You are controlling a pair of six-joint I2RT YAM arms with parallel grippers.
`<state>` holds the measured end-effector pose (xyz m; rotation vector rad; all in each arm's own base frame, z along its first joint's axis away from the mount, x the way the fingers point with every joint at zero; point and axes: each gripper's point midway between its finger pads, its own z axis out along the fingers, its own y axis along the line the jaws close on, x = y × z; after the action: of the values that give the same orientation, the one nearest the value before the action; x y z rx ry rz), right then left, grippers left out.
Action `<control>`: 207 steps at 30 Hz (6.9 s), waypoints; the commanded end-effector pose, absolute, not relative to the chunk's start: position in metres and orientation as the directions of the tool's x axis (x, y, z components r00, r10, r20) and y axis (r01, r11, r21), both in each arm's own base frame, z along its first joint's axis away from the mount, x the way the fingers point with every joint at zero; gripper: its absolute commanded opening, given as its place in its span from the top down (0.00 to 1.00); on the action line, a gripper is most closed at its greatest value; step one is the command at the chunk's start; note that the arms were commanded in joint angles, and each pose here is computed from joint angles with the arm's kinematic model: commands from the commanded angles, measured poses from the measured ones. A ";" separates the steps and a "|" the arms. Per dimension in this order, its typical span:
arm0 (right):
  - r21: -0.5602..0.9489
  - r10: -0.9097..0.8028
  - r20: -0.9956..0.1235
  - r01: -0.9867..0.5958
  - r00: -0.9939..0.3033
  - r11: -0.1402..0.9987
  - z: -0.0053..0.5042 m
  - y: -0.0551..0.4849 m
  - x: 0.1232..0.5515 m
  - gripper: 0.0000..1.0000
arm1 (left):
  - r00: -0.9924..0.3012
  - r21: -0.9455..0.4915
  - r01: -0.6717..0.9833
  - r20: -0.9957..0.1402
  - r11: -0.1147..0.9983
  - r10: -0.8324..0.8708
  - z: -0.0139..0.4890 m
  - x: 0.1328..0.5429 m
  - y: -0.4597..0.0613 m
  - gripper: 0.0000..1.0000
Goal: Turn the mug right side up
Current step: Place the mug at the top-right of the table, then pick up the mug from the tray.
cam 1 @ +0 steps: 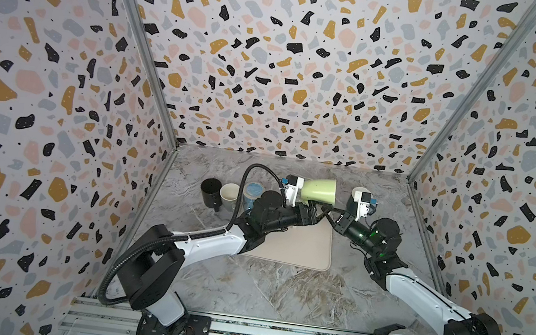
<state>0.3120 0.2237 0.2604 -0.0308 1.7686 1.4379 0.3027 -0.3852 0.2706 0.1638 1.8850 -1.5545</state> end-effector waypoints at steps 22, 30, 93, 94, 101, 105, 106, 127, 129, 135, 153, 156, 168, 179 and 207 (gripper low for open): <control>0.681 0.500 -0.717 -0.638 -0.485 0.359 0.320 0.209 0.302 1.00 | -0.714 -0.787 0.551 -0.617 0.277 -0.331 0.300 0.302 -0.383 0.00; 0.677 0.499 -0.727 -0.609 -0.471 0.413 0.318 0.196 0.308 1.00 | -0.712 -0.781 0.553 -0.624 0.289 -0.323 0.299 0.302 -0.382 0.00; 0.161 -0.007 -0.838 -0.260 -0.546 0.952 0.249 0.142 0.431 1.00 | -0.555 -0.564 0.503 -0.792 0.655 -0.256 0.267 0.321 -0.300 0.00; 0.144 -0.026 -0.833 -0.262 -0.553 0.954 0.244 0.146 0.435 1.00 | -0.548 -0.558 0.495 -0.795 0.667 -0.259 0.266 0.322 -0.297 0.00; 0.032 -0.115 -0.808 -0.239 -0.577 0.971 0.223 0.164 0.465 1.00 | -0.507 -0.508 0.464 -0.824 0.726 -0.252 0.268 0.326 -0.279 0.00; -0.047 -0.162 -0.779 -0.201 -0.606 0.978 0.209 0.163 0.483 1.00 | -0.496 -0.488 0.452 -0.833 0.746 -0.244 0.266 0.327 -0.273 0.00; -0.069 -0.173 -0.767 -0.190 -0.618 0.979 0.203 0.161 0.487 1.00 | -0.497 -0.487 0.450 -0.833 0.748 -0.243 0.266 0.327 -0.272 0.00; -0.203 -0.230 -0.657 -0.125 -0.718 0.971 0.152 0.146 0.507 0.41 | -0.470 -0.479 0.438 -0.843 0.760 -0.260 0.272 0.331 -0.264 0.00; -0.198 -0.229 -0.659 -0.128 -0.716 0.972 0.155 0.146 0.505 0.31 | -0.469 -0.479 0.439 -0.844 0.760 -0.261 0.273 0.331 -0.264 0.00; -0.139 -0.218 -0.679 -0.168 -0.701 0.976 0.173 0.157 0.487 0.27 | -0.466 -0.455 0.408 -0.849 0.791 -0.248 0.268 0.334 -0.257 0.00; 0.206 -0.247 -0.623 -0.460 -0.742 0.864 0.150 0.265 0.361 0.34 | -0.501 -0.357 0.218 -0.840 0.908 -0.210 0.208 0.333 -0.201 0.00; 0.222 -0.252 -0.612 -0.468 -0.750 0.855 0.139 0.274 0.354 0.40 | -0.508 -0.355 0.208 -0.835 0.911 -0.210 0.201 0.331 -0.197 0.00; 0.241 -0.264 -0.586 -0.476 -0.766 0.846 0.120 0.291 0.359 0.53 | -0.514 -0.359 0.200 -0.830 0.912 -0.215 0.193 0.329 -0.194 0.00; 0.169 -0.321 -0.565 -0.487 -0.760 0.857 0.103 0.301 0.365 0.57 | -0.515 -0.351 0.197 -0.832 0.915 -0.208 0.189 0.328 -0.192 0.00; 0.026 -0.409 -0.504 -0.487 -0.760 0.873 0.095 0.291 0.380 0.68 | -0.522 -0.362 0.205 -0.827 0.909 -0.211 0.186 0.326 -0.193 0.00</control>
<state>0.3754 0.2899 0.0864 -0.6434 2.5541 0.2339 0.3239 -0.1936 0.1778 0.0036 2.0977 -0.4917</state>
